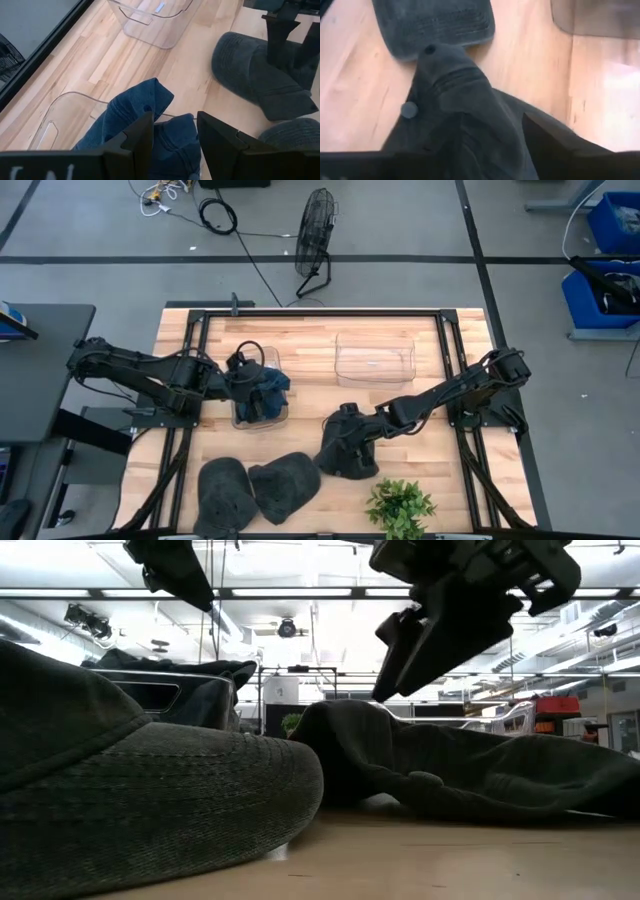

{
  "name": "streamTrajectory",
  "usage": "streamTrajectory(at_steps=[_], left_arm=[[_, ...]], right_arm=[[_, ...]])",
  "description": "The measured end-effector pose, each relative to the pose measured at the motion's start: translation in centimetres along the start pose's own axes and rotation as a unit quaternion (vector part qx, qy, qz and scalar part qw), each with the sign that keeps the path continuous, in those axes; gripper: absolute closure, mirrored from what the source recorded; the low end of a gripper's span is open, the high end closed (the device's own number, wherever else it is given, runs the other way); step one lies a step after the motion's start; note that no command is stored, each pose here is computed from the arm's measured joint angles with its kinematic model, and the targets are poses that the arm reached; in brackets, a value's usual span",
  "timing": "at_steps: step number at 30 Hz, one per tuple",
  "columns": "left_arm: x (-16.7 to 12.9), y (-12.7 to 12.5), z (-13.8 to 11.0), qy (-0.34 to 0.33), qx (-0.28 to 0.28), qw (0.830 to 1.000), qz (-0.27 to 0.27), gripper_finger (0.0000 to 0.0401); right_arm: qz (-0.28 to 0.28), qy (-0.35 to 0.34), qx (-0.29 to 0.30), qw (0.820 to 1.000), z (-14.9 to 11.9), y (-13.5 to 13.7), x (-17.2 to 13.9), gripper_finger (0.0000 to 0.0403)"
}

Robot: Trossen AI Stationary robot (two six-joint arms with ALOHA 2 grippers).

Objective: Pick & Place hat
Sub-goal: Put the right black cap into the right transparent bin

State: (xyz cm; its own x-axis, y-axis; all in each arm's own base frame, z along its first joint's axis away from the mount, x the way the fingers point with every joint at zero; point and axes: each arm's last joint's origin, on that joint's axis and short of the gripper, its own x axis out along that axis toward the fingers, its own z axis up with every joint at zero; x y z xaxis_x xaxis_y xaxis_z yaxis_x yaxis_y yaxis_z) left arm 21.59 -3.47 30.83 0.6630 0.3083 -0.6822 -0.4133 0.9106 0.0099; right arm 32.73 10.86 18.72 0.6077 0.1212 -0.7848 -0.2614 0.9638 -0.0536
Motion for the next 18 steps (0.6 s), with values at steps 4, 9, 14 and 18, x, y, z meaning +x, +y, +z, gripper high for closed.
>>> streamTrajectory(at_steps=[4,9,14,18], left_arm=[[0.0,0.0,0.0,0.000,0.000,1.000,0.000,0.0245],[0.0,0.0,0.0,0.000,0.000,1.000,0.000,0.0245],[0.0,0.0,0.0,0.000,0.000,1.000,0.000,0.0245],[0.0,0.0,0.0,0.000,-0.001,1.000,0.000,0.0245]], right_arm=[[-0.014,0.031,-0.013,0.999,-0.7,-0.2,0.1,0.0162],[-0.017,0.058,-0.002,0.998,-2.2,-0.4,1.1,0.0157],[-0.015,0.078,-0.005,0.997,-3.0,-0.6,2.0,0.0183],[-0.015,0.077,-0.014,0.997,-3.0,-0.7,2.0,0.0242]])
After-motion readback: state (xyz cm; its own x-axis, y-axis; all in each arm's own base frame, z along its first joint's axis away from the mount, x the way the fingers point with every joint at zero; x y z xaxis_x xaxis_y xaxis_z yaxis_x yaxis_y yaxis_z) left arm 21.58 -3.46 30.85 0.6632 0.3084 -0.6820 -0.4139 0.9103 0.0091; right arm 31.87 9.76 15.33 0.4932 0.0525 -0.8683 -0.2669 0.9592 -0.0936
